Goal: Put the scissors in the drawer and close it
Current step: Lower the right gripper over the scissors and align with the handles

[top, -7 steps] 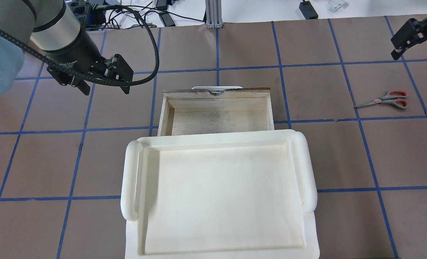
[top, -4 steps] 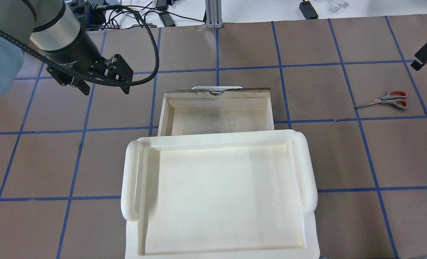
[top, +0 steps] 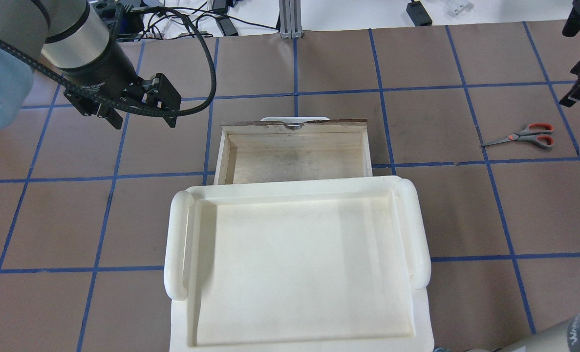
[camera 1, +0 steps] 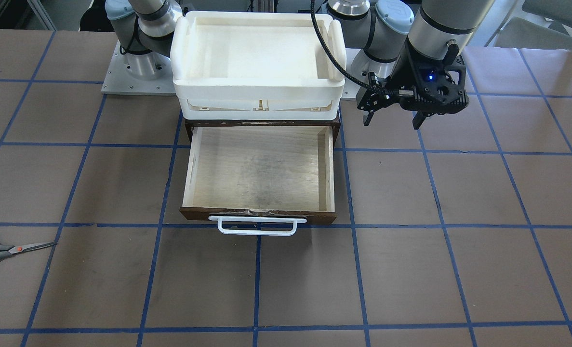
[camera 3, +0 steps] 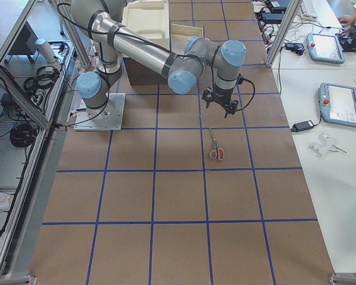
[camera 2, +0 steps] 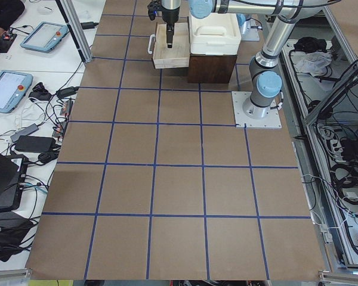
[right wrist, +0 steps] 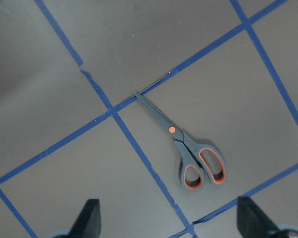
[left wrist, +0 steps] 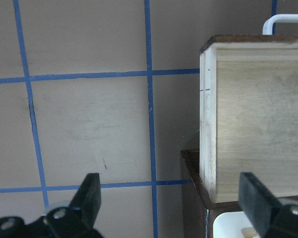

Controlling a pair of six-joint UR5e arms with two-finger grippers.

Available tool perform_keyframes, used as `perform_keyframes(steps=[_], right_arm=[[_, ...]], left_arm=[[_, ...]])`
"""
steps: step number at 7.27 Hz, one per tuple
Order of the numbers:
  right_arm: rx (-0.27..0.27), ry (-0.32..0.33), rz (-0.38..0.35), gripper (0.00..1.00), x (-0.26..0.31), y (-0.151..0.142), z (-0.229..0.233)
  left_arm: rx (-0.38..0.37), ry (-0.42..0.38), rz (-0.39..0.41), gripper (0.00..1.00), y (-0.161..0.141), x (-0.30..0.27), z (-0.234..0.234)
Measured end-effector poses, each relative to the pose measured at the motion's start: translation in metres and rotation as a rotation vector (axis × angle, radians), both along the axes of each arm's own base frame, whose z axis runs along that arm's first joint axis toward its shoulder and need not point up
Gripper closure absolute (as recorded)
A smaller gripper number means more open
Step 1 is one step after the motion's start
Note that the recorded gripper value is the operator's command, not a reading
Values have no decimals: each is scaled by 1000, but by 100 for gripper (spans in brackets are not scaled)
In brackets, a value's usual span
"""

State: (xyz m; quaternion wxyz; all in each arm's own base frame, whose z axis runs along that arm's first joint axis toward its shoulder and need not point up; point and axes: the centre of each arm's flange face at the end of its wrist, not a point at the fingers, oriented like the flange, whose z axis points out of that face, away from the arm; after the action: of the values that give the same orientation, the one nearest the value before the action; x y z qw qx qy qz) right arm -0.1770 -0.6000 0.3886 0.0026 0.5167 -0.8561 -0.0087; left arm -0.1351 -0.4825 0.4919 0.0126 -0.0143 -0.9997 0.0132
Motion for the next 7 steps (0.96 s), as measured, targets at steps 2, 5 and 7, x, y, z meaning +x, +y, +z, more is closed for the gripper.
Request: perform_keyframes(steps=[2,5,7], right_arm=[[33,-37,330,0,2,3,-29],[42,-38,492,0,-1,9,-49],[14,-10,534,2,-10,8,-75]], left_arm=[[0,0,0,0,0,0,0],[0,0,0,0,0,0,0],[0,0,0,0,0,0,0]])
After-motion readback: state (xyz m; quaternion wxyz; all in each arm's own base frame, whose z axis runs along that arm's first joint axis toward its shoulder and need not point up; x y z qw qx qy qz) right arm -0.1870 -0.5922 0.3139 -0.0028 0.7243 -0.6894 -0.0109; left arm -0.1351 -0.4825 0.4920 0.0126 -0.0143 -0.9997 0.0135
